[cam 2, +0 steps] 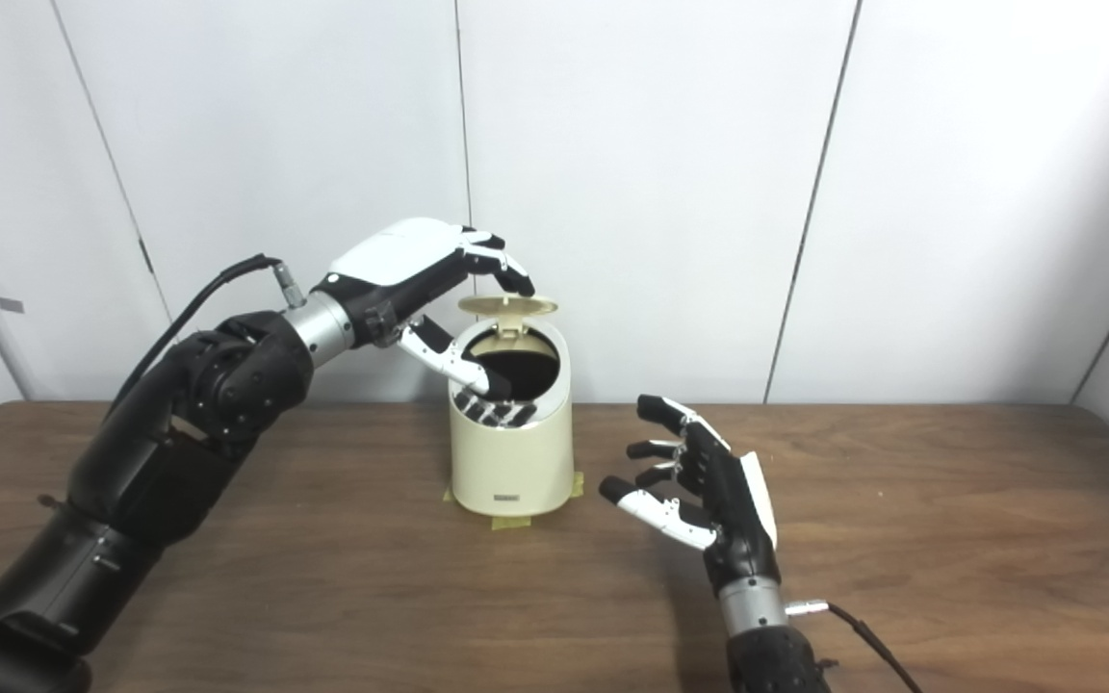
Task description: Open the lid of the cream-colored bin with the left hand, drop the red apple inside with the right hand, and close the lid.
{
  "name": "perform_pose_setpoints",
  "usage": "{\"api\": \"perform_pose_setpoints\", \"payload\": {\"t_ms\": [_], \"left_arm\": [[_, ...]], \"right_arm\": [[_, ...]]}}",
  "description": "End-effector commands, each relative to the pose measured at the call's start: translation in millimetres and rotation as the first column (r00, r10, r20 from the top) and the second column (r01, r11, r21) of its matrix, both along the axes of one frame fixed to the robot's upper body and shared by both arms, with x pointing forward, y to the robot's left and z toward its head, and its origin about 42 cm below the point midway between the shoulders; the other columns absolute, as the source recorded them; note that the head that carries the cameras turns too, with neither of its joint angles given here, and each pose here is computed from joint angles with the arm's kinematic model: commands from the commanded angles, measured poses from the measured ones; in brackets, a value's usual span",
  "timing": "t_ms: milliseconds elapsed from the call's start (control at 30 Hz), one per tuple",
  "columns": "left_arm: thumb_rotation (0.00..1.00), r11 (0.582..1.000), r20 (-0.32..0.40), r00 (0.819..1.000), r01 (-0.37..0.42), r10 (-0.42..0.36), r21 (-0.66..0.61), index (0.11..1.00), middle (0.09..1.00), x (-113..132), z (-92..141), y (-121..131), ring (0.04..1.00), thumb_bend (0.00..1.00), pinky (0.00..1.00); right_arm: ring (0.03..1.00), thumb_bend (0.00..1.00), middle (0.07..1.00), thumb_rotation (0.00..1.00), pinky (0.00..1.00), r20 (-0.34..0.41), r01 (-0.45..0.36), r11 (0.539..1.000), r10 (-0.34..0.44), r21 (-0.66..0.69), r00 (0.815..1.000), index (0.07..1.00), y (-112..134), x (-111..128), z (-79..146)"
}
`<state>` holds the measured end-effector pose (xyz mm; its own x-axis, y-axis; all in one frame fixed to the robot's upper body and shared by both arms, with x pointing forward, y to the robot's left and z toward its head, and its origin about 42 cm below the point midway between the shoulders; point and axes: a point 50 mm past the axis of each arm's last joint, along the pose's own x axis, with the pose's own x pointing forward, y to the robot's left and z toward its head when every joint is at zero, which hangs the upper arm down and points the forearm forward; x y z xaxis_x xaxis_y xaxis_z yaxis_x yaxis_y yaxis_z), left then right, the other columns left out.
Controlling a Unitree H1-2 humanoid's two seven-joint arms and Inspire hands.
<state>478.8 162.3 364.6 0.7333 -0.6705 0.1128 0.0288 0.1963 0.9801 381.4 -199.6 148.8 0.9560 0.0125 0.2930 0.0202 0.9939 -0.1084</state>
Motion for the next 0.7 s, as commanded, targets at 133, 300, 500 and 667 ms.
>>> {"api": "perform_pose_setpoints", "payload": {"t_ms": [133, 300, 500, 667], "left_arm": [[0.41, 0.999, 0.098, 0.995, -0.003, -0.001, 0.042, 0.77, 0.762, -4.4, 27.8, 3.3, 0.949, 1.0, 1.0], [0.44, 0.998, 0.104, 0.995, -0.009, 0.002, 0.065, 0.769, 0.752, -5.1, 21.1, 4.6, 0.935, 1.0, 1.0], [0.43, 0.997, 0.08, 0.997, -0.024, 0.019, 0.067, 0.769, 0.754, -4.8, 12.9, 6.9, 0.924, 1.0, 1.0], [0.42, 0.999, 0.047, 0.998, -0.031, 0.028, 0.045, 0.777, 0.772, -1.7, 10.2, 9.5, 0.931, 0.99, 1.0]], "right_arm": [[0.628, 0.73, 0.785, 0.39, 0.47, 0.11, -0.017, 1.0, 0.017, -0.003, 0.994, 0.754, 7.6, 9.8, 27.0], [0.626, 0.74, 0.785, 0.4, 0.47, 0.11, -0.022, 1.0, 0.021, 0.009, 0.994, 0.753, 8.5, 10.8, 27.8], [0.63, 0.75, 0.784, 0.42, 0.47, 0.106, -0.019, 1.0, 0.019, -0.001, 0.994, 0.756, 9.4, 10.2, 29.1], [0.633, 0.76, 0.786, 0.42, 0.47, 0.107, -0.022, 1.0, 0.022, 0.004, 0.994, 0.754, 10.2, 9.2, 29.0]]}}
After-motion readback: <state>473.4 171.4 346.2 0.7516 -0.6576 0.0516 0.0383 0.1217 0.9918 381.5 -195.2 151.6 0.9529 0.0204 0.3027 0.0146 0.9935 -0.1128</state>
